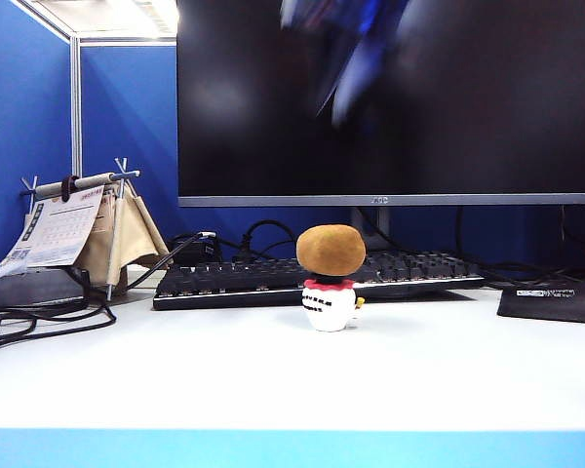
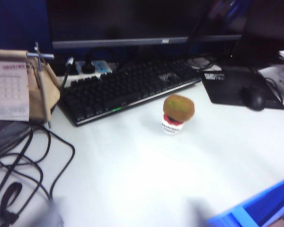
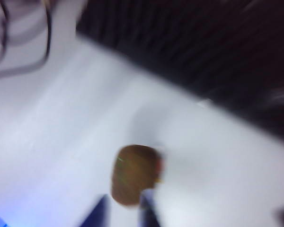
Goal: Place the kiwi on top of the doll with a flat head.
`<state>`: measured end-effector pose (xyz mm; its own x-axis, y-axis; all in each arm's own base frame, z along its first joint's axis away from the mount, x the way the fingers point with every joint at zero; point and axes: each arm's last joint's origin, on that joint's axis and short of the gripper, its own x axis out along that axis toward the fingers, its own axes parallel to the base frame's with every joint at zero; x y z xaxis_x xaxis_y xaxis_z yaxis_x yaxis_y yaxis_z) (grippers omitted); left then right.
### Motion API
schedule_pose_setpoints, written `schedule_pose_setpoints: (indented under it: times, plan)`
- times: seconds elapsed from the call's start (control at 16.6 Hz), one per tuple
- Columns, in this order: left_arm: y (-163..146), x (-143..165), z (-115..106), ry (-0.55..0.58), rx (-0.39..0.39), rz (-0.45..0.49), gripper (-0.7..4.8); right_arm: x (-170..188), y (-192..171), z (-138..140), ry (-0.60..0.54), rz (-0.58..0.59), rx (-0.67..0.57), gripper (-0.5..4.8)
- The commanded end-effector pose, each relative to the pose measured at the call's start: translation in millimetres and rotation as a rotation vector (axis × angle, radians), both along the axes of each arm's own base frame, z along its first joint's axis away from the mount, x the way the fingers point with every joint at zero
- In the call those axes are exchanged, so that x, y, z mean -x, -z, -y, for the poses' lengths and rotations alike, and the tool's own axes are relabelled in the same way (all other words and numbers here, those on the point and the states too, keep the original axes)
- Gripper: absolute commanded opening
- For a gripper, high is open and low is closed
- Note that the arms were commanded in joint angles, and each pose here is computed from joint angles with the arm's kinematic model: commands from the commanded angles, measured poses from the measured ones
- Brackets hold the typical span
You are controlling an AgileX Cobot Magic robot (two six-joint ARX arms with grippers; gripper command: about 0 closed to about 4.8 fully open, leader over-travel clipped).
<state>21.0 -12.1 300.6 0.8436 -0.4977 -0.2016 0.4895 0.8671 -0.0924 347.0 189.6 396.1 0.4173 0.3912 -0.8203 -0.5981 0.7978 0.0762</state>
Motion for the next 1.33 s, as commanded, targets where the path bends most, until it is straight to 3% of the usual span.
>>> schedule_pose_setpoints:
  times: [0.06, 0.18, 0.3, 0.54, 0.66, 0.72, 0.84, 1.09, 1.27, 1.33]
  plan:
    - [1, -3, -1, -0.07, -0.006, 0.009, -0.04, 50, -62, 29, 0.021, 0.169, -0.057, -0.02]
    - [8, -12, 4, -0.106, 0.015, 0.035, -0.05, 102, -105, 54, 0.016, 0.294, -0.122, -0.06]
    - [21, -23, 12, -0.109, 0.052, 0.035, -0.05, 141, -123, 73, 0.015, 0.358, -0.151, -0.06]
    - [43, -37, 22, -0.114, 0.083, 0.047, -0.05, 203, -101, 111, 0.121, 0.45, -0.118, -0.06]
    - [50, -42, 25, -0.115, 0.088, 0.055, -0.05, 228, -66, 126, 0.169, 0.531, -0.206, -0.06]
    - [58, -45, 26, -0.138, 0.075, 0.044, -0.05, 244, -31, 136, 0.216, 0.609, -0.26, -0.06]
    - [67, -48, 28, -0.148, 0.056, 0.024, -0.05, 257, 21, 145, 0.294, 0.689, -0.26, -0.06]
    - [100, -54, 32, -0.168, -0.004, -0.053, -0.05, 273, 134, 156, 0.361, 0.665, -0.278, -0.06]
    - [118, -58, 34, -0.216, 0.063, -0.124, -0.05, 271, 187, 155, 0.407, 0.683, -0.331, -0.06]
    - [129, -59, 34, -0.247, 0.049, -0.148, -0.05, 268, 204, 154, 0.439, 0.7, -0.385, -0.06]
